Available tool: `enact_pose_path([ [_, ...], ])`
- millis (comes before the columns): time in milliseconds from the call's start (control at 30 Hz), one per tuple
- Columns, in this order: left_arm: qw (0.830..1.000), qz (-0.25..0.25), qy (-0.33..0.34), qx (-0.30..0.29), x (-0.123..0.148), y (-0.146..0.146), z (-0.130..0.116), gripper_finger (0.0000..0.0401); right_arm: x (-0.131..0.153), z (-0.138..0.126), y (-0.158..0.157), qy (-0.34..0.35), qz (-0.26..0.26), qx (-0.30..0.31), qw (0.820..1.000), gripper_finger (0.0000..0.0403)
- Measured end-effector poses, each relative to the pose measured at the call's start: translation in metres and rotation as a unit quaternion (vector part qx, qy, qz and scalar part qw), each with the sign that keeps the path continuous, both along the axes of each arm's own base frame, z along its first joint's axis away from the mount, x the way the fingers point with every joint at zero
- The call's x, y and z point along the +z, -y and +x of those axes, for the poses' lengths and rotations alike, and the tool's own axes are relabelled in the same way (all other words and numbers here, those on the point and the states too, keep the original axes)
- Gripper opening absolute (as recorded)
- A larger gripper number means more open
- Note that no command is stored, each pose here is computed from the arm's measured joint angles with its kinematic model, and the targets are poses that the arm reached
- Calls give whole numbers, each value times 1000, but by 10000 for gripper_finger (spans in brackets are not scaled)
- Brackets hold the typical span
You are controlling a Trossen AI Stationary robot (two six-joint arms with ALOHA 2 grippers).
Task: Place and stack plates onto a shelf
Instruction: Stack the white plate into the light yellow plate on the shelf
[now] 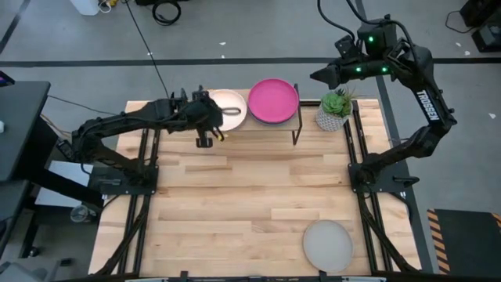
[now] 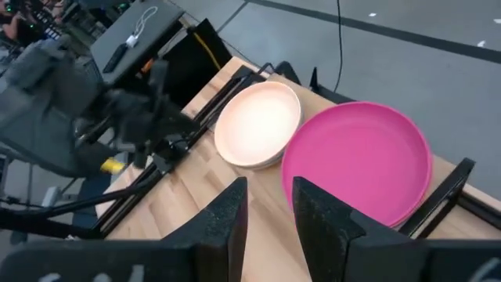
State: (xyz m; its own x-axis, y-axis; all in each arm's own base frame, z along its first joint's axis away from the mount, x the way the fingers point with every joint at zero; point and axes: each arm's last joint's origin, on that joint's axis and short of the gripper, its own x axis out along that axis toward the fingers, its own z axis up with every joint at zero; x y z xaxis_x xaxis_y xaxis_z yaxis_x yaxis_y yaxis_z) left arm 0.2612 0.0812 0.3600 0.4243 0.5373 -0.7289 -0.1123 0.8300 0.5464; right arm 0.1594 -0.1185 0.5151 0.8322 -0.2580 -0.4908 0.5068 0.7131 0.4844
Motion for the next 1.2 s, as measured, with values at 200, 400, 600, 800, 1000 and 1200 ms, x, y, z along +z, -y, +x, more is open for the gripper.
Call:
enact_pose_path([
  [200,997,-63,20,48,-12,-28,4,29,-3,9,-3,-5,4,20,1000,109],
  [400,989,-123,32,77,-28,-52,12,29,-5,23,-16,-9,9,71,997,109],
  [600,986,-144,34,77,-37,-57,20,28,-18,31,-50,-80,7,194,978,109],
  [800,985,-127,108,34,-8,-37,13,9,-43,42,-83,-181,1,262,948,109],
  [1000,965,-170,201,-4,19,-15,3,7,-88,57,-115,-254,9,319,913,110],
  [1200,950,-162,261,-52,38,7,3,6,-156,68,-148,-287,49,374,880,119],
])
